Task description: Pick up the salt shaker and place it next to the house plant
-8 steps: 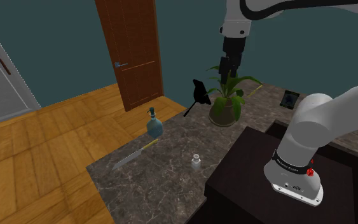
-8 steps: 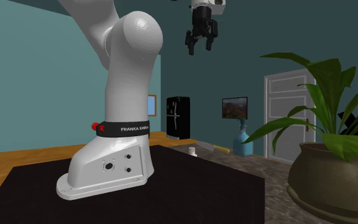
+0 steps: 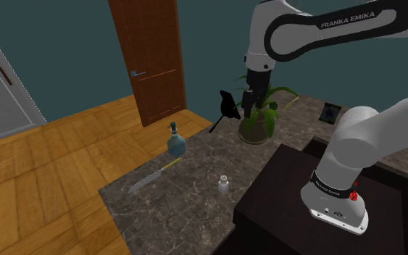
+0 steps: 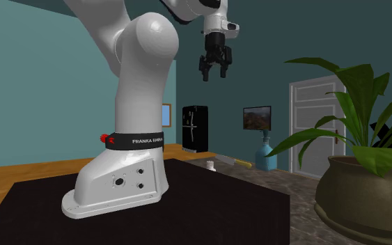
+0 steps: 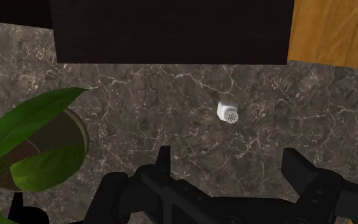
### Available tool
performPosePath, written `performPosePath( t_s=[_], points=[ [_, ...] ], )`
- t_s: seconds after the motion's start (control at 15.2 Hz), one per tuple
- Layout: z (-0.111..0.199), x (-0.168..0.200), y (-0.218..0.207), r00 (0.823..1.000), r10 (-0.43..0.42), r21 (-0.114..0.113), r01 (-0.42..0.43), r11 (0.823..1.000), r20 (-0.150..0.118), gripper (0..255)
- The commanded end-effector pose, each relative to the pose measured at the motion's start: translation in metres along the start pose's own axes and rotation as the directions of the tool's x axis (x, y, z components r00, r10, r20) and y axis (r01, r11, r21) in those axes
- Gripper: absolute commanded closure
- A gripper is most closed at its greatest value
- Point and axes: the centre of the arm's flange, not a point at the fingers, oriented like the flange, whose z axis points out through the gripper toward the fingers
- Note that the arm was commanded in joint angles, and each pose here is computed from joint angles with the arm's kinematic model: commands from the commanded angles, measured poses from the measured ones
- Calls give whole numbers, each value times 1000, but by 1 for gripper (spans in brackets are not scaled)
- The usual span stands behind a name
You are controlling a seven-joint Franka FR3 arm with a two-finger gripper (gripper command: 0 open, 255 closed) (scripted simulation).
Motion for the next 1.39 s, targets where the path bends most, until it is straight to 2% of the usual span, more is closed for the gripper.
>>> performPosePath(
  t_s=[0.0,1.32],
  points=[
    [24,1,-10,1000,11,-10,-11,1000,-9,0],
    [279,24,-90,992,101,-114,-110,987,-82,0]
  ],
)
